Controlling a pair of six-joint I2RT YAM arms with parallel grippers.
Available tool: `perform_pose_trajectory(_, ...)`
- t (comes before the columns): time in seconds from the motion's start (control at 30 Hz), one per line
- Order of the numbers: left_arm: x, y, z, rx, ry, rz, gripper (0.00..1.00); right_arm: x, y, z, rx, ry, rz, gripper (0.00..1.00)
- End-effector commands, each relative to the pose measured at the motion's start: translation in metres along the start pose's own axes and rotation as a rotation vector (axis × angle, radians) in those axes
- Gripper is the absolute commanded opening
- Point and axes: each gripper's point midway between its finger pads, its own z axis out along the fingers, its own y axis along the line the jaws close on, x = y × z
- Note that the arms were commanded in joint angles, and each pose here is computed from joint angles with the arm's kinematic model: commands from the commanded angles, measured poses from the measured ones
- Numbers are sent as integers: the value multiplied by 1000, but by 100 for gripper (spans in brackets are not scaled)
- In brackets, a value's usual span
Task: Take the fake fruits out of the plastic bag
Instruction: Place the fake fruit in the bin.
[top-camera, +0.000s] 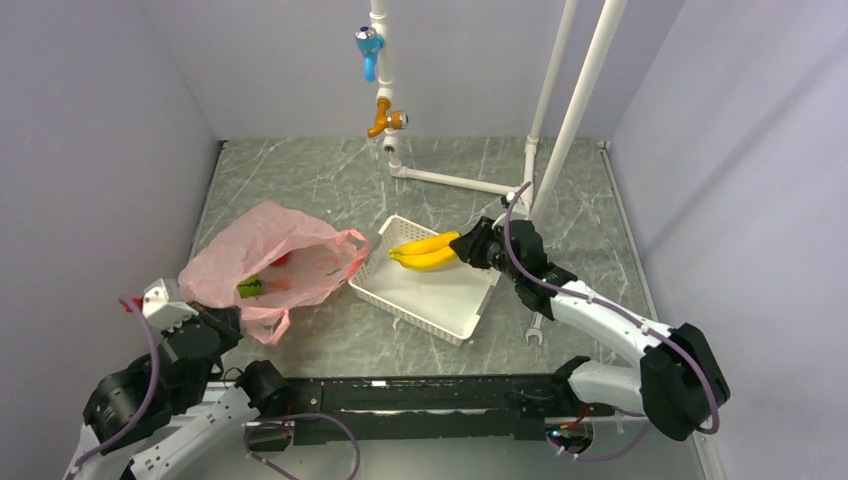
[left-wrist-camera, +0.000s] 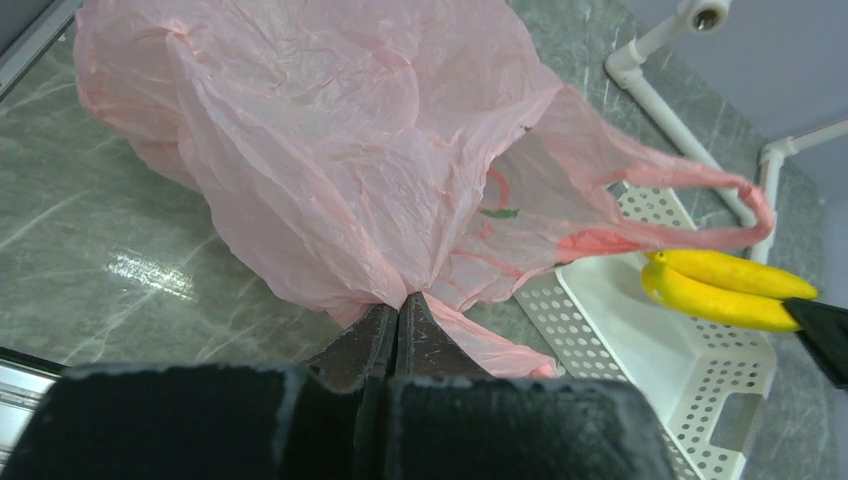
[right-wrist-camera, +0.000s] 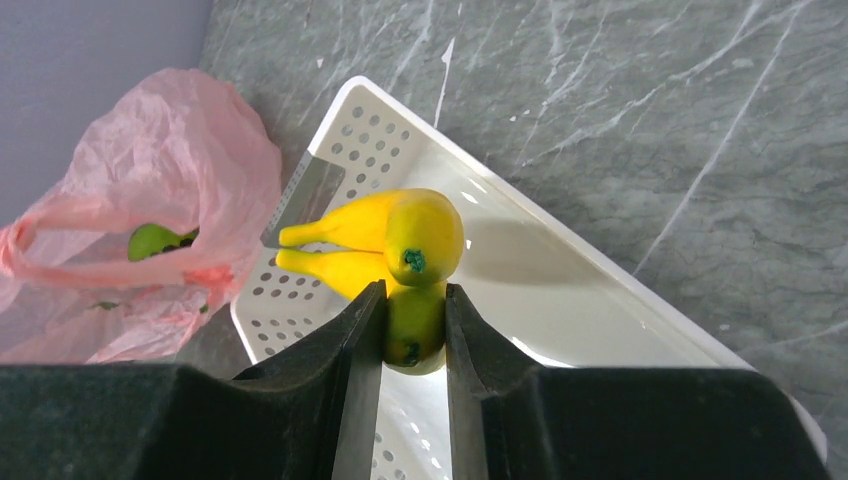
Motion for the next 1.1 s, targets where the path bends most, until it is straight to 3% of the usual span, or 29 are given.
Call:
perform_pose_trajectory(0.0, -7, 17, -3, -7, -61, -58, 0, -12, 17, 8, -136, -13, 74, 0)
perform_pose_trajectory(0.47, -3, 13, 1, -5, -54, -27, 0, 10, 18, 42, -194, 69, 106, 0)
perform_pose_trajectory(0.77, -1, 10, 3, -9, -46, -5, 0, 18, 14, 64, -178, 112, 46, 0)
perform_pose_trajectory(1.07, 0, 7, 5, -10, -43, 10, 0, 32, 0, 70, -131, 160, 2, 18)
